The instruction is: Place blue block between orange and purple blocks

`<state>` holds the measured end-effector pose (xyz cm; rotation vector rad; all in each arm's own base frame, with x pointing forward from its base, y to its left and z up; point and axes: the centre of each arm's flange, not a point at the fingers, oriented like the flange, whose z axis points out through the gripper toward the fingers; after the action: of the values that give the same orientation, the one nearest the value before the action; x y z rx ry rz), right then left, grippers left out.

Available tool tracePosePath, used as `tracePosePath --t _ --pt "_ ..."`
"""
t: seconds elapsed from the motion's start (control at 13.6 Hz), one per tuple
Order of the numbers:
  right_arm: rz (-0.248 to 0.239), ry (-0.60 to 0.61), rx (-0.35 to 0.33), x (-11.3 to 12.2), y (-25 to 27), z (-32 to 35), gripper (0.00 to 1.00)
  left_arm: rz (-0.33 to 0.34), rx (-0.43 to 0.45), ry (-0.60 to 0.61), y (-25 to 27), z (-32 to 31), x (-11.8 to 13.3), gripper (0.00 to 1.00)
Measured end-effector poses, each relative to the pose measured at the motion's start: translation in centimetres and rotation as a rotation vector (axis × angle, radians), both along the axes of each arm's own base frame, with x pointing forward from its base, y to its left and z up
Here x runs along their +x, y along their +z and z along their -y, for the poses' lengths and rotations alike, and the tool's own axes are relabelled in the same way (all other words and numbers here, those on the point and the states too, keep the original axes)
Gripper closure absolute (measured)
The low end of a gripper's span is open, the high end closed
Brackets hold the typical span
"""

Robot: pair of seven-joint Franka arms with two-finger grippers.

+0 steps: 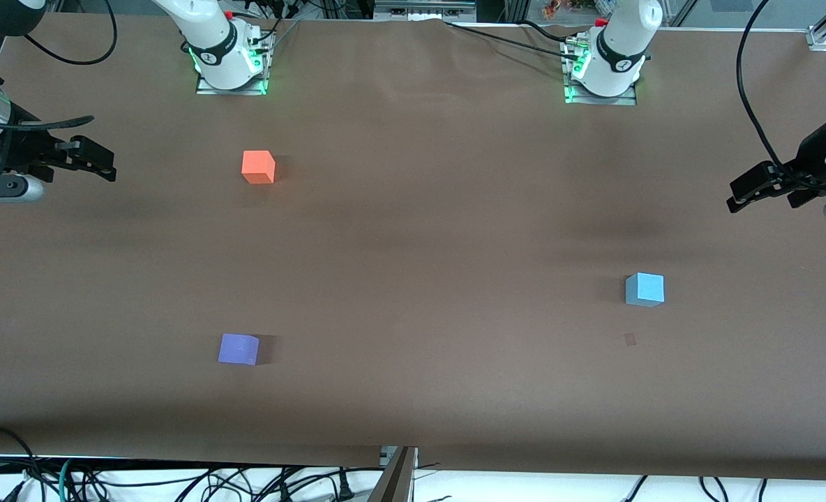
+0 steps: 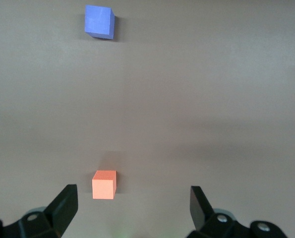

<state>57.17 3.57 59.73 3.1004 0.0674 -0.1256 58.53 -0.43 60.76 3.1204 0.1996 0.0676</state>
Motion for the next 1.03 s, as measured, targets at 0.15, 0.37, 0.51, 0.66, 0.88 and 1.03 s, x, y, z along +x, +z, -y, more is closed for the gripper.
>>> tracePosePath --t 0.15,0.37,0.51,0.66,0.88,1.03 --pt "0.000 0.000 0.000 0.00 0.00 0.00 0.00 0.000 0.000 0.000 0.00 0.00 0.00 0.00" --pt "0.000 0.000 0.000 0.00 0.00 0.00 0.00 -0.001 0.000 0.000 0.00 0.00 -0.01 0.00" --pt "0.000 0.000 0.000 0.00 0.00 0.00 0.00 -0.005 0.000 0.002 -0.07 -0.10 -0.04 0.00" --pt "0.000 0.000 0.000 0.00 0.00 0.01 0.00 -0.008 0.000 0.004 -0.16 -0.25 -0.02 0.00" --pt "0.000 0.000 0.000 0.00 0.00 0.01 0.00 -0.008 0.000 0.004 -0.18 -0.25 -0.01 0.00" --pt "0.000 0.000 0.000 0.00 0.00 0.01 0.00 -0.009 0.000 0.004 -0.18 -0.25 -0.01 0.00"
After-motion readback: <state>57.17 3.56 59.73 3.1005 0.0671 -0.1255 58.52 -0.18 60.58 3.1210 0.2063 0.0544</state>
